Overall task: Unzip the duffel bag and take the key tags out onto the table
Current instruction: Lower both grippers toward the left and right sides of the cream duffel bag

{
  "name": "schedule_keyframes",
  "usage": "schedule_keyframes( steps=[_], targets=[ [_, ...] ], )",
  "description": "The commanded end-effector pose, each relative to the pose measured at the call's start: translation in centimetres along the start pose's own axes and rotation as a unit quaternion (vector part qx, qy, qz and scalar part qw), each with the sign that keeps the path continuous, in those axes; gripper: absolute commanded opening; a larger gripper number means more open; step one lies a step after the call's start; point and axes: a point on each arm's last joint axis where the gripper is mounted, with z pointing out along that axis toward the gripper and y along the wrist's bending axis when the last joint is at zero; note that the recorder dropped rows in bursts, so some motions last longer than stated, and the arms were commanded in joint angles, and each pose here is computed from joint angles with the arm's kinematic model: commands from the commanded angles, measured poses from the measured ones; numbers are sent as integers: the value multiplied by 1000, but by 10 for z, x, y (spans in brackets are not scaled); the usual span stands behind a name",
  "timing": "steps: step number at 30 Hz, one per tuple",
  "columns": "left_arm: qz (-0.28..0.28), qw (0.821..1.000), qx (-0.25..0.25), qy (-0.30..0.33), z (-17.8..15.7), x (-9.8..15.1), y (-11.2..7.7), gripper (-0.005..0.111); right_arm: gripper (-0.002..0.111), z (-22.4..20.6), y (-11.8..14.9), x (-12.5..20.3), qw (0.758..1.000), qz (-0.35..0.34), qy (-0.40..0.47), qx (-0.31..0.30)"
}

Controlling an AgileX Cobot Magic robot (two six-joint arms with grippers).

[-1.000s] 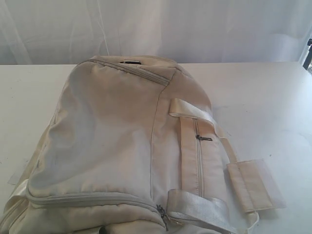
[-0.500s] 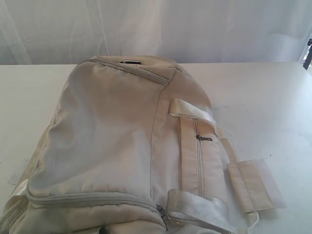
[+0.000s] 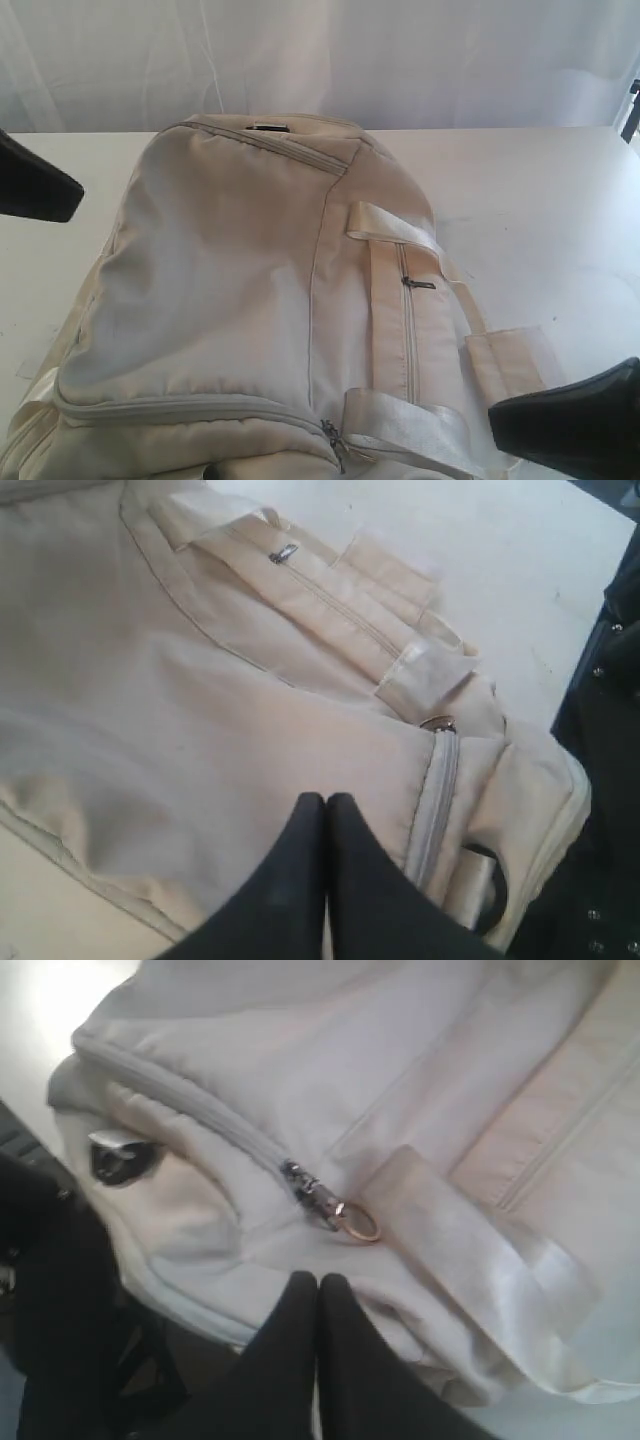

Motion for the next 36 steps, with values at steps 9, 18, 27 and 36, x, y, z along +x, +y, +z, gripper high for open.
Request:
schedule_keyframes(
  steps=[9, 18, 27, 36],
  targets=[
    [-58, 995, 7, 85, 47, -57, 101, 0, 0, 6, 3, -9, 996, -49, 60, -52],
    [-67, 995, -12, 73, 62, -103, 146, 0, 5, 34, -3, -20, 983, -57, 98, -144],
    [37, 989, -46, 137, 123, -135, 140, 0, 5, 58, -4, -19, 984, -101, 120, -87],
    [124, 975, -37, 180, 152, -138, 117, 0, 30, 67, -6, -18, 978, -160, 123, -53]
  ],
)
